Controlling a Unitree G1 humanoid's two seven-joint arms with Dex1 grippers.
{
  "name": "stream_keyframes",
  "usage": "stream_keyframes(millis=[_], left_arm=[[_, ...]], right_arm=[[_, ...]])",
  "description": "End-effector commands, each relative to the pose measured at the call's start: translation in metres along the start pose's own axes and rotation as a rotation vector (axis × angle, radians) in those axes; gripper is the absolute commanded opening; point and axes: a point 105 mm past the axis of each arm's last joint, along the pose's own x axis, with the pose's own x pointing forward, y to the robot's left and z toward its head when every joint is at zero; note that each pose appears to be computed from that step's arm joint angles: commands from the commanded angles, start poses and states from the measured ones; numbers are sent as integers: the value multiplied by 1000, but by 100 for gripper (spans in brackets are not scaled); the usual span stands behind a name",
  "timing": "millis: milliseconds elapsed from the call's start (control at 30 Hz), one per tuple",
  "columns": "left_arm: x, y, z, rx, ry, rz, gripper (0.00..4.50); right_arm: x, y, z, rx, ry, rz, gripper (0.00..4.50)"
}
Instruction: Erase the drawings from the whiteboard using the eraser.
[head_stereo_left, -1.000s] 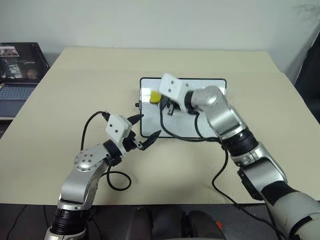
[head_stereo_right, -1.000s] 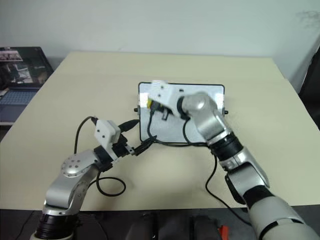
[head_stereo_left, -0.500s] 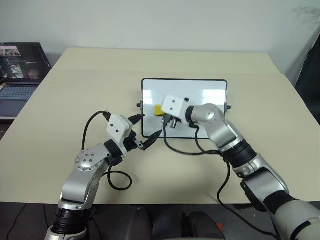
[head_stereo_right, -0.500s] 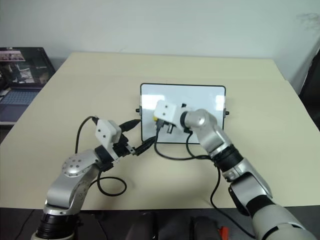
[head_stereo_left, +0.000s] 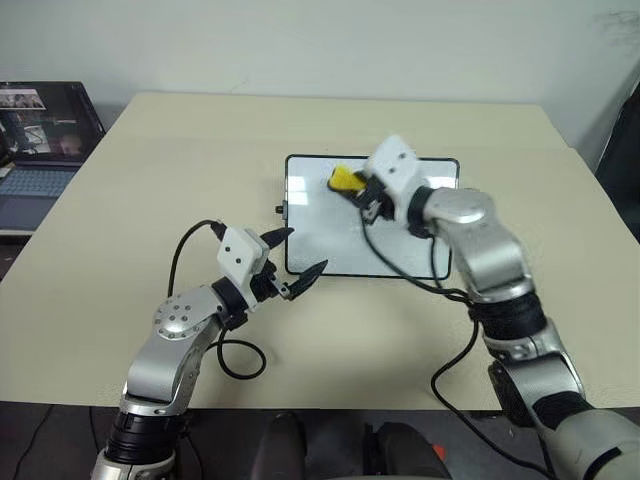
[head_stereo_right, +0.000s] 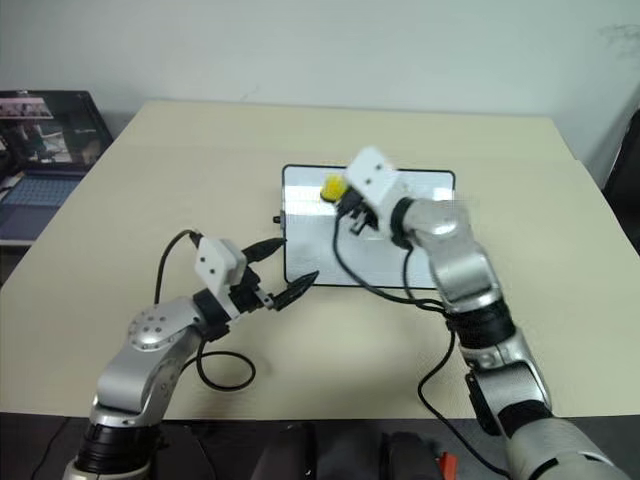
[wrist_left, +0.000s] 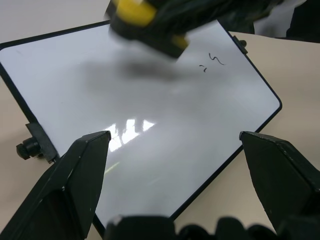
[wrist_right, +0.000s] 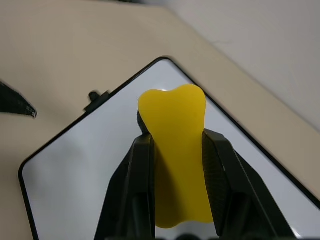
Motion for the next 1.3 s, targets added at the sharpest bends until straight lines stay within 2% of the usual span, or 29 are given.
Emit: stream_keyframes(millis=[33,133,267,367,533,667,933,1300], left_arm=[[2,0,13,33,-56,-1,450],[4,0,13,35,-62,-5,450],[8,1,14,35,-78,-9,450],[12,0,16,32,-92,-11,450],[15,-5,18,25,-104,-33,450],[17,-8,18,28,-103,-62,450],[14,-4,20,28,-106,-76,450],[18,-7,20,52,-98,-108,450]], right_arm=[[-40,-4,4,37,-60,-90,98],[-76,9,-19,88,-40,-106,98],[-108,19,-36,165,-75,-239,98],[-115,23,-50,181,-80,-307,98],[-119,33,-71,172,-50,-325,98],[-130,43,-105,196,115,-328,98],[-126,33,-77,172,57,-296,98],[-70,-30,-41,25,129,-302,98]])
